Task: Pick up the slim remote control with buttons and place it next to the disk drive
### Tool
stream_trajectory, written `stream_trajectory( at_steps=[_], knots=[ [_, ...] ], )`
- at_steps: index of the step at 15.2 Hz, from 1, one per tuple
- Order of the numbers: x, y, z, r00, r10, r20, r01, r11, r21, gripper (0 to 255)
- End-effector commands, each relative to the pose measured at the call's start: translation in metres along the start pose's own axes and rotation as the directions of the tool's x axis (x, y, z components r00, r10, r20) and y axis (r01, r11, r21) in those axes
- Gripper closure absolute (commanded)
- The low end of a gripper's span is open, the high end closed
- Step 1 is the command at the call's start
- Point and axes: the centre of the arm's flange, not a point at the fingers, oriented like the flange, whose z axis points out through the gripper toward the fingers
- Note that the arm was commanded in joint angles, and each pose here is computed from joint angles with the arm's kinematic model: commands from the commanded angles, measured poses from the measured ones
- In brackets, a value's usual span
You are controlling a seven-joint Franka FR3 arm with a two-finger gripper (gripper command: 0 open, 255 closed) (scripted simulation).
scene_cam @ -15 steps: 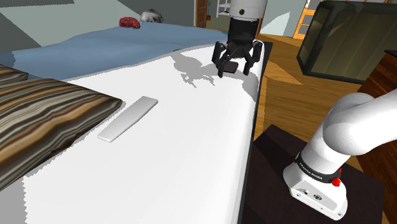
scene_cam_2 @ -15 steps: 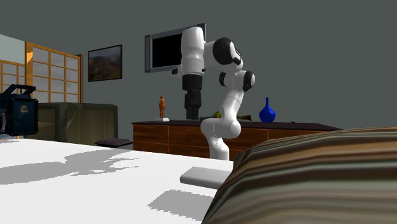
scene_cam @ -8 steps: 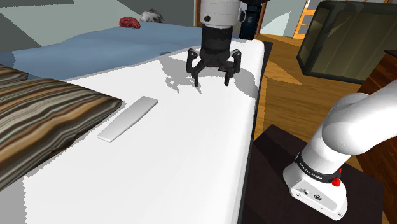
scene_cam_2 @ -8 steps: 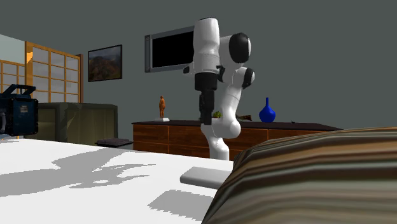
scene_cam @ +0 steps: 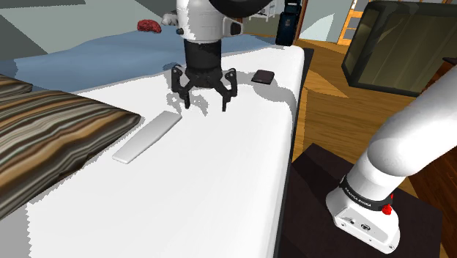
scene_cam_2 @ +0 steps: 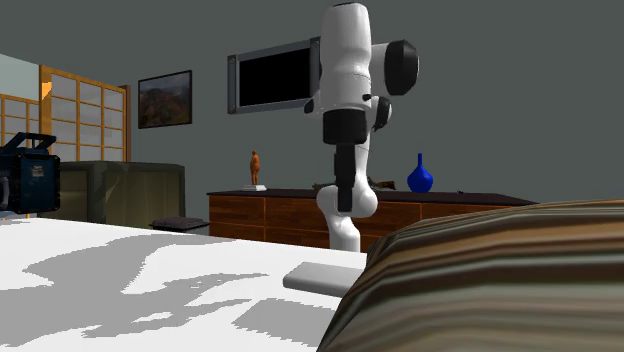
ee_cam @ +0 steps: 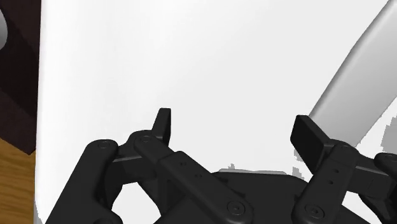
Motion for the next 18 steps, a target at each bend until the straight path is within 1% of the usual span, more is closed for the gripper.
stream_trajectory(
  at_steps=[1,5,10,18],
  knots=[
    [-0.005,-0.030,0.007,0.998,0.057,0.003,-0.057,0.998,0.000,0],
    [-0.015,-0.082,0.016,0.987,0.159,0.005,-0.159,0.987,-0.005,0],
    [-0.021,-0.146,0.027,0.960,0.280,0.005,-0.280,0.960,-0.012,0],
    [-0.021,-0.145,0.067,0.960,0.280,0.005,-0.280,0.960,-0.012,0]
  ],
)
